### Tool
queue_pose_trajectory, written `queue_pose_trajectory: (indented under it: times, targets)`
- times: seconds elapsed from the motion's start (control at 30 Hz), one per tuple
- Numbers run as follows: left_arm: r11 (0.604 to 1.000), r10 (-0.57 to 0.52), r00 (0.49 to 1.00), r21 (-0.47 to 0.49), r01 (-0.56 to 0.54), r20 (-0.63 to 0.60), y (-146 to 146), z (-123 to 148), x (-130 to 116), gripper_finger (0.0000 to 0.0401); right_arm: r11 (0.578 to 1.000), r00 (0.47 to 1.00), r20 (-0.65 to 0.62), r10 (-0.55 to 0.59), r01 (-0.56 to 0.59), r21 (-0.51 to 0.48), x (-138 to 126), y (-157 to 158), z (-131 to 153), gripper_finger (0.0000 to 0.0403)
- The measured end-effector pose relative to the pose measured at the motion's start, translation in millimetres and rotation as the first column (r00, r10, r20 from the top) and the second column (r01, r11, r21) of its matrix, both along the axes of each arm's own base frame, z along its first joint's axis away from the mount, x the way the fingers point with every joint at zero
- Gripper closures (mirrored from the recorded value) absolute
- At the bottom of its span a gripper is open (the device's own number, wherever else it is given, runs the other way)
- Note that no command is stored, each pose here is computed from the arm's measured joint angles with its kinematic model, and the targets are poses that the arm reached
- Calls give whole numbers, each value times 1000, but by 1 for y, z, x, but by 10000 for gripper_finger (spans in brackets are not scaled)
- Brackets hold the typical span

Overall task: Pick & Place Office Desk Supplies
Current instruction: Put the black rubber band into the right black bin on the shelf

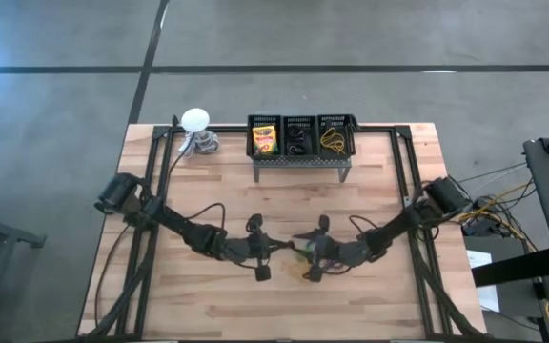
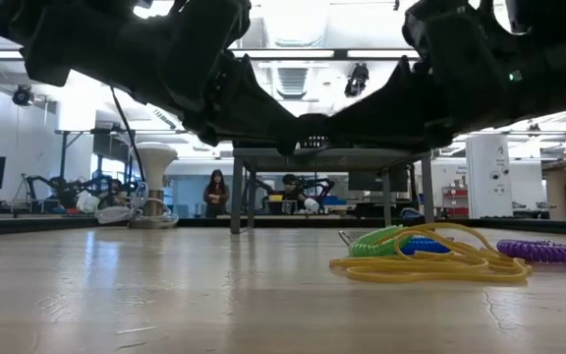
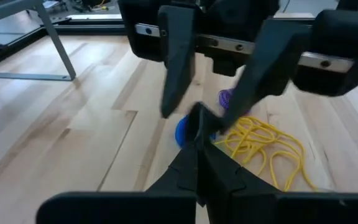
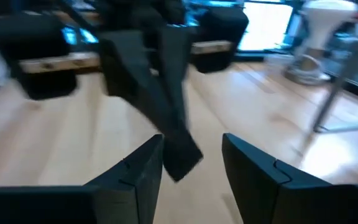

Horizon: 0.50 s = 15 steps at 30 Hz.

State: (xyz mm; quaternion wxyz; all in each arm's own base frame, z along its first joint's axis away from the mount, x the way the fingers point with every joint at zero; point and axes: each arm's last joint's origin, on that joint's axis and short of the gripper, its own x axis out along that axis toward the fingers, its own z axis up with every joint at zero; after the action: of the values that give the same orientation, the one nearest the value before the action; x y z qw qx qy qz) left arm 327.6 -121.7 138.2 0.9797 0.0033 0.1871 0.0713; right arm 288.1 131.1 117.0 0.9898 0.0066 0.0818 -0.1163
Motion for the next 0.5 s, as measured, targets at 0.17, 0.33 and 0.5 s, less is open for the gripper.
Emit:
queue_pose_trajectory:
  times: [0.17, 0.33, 0.5]
  targets:
    - [1000, -2, 1000, -1, 2, 0, -1, 0, 0, 393, 1000, 999, -32, 4, -4, -3, -3, -2, 3, 266]
    - [1000, -2, 1000, -1, 2, 1, -1, 0, 0, 381, 997, 997, -29, 76, -75, 13, 2, 1, 6, 295]
    - [1000, -1, 1000, -5, 1, 1, -1, 0, 0, 365, 995, 993, -64, 95, -96, -2, 5, 3, 3, 337]
